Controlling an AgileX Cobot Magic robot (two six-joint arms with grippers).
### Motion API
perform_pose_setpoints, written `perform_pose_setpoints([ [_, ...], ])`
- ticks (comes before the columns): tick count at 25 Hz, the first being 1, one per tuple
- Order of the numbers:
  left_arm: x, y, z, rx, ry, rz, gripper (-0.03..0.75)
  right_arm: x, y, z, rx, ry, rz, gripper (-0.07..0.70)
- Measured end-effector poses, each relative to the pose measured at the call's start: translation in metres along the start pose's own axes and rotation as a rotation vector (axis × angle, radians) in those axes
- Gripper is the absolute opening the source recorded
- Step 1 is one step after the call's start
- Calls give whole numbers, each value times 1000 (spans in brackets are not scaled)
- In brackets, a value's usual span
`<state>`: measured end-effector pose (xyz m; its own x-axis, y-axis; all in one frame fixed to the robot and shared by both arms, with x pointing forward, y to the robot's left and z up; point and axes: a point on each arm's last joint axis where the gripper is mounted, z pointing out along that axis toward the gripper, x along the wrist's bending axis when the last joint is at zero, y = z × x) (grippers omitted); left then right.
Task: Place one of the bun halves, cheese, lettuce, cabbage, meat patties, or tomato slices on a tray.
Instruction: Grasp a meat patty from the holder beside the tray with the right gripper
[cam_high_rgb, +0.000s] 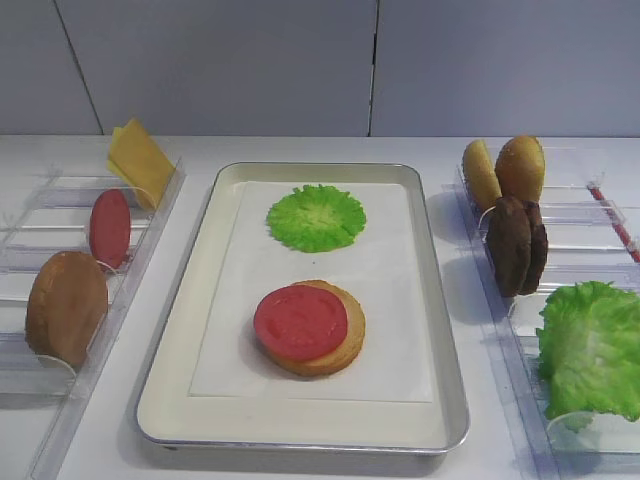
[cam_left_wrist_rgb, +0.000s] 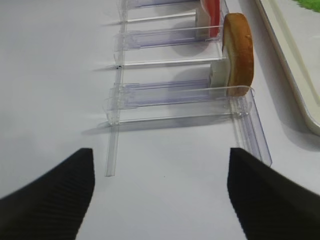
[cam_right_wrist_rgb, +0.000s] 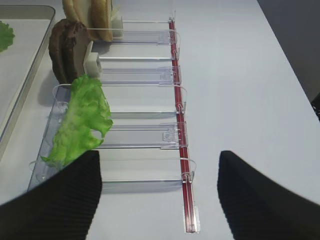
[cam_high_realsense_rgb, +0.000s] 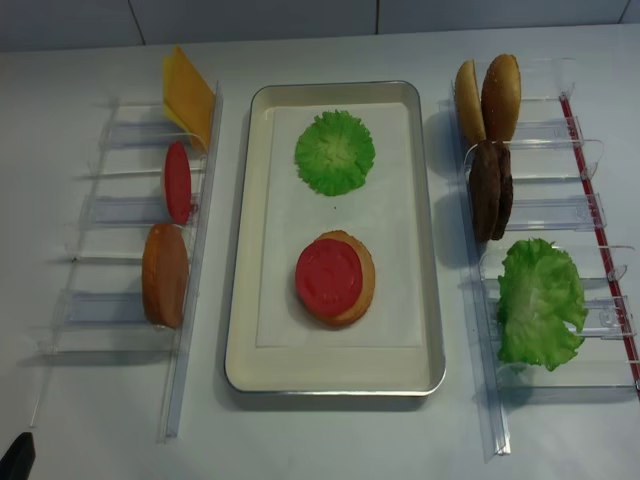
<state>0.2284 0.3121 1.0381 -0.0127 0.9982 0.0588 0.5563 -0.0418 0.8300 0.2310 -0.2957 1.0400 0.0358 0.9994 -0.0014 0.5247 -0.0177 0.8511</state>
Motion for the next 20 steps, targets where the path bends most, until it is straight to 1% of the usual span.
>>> perform_pose_setpoints([
  [20, 0, 0, 0, 0, 0, 0, 0, 0, 0, 0, 0, 0, -4, 528],
])
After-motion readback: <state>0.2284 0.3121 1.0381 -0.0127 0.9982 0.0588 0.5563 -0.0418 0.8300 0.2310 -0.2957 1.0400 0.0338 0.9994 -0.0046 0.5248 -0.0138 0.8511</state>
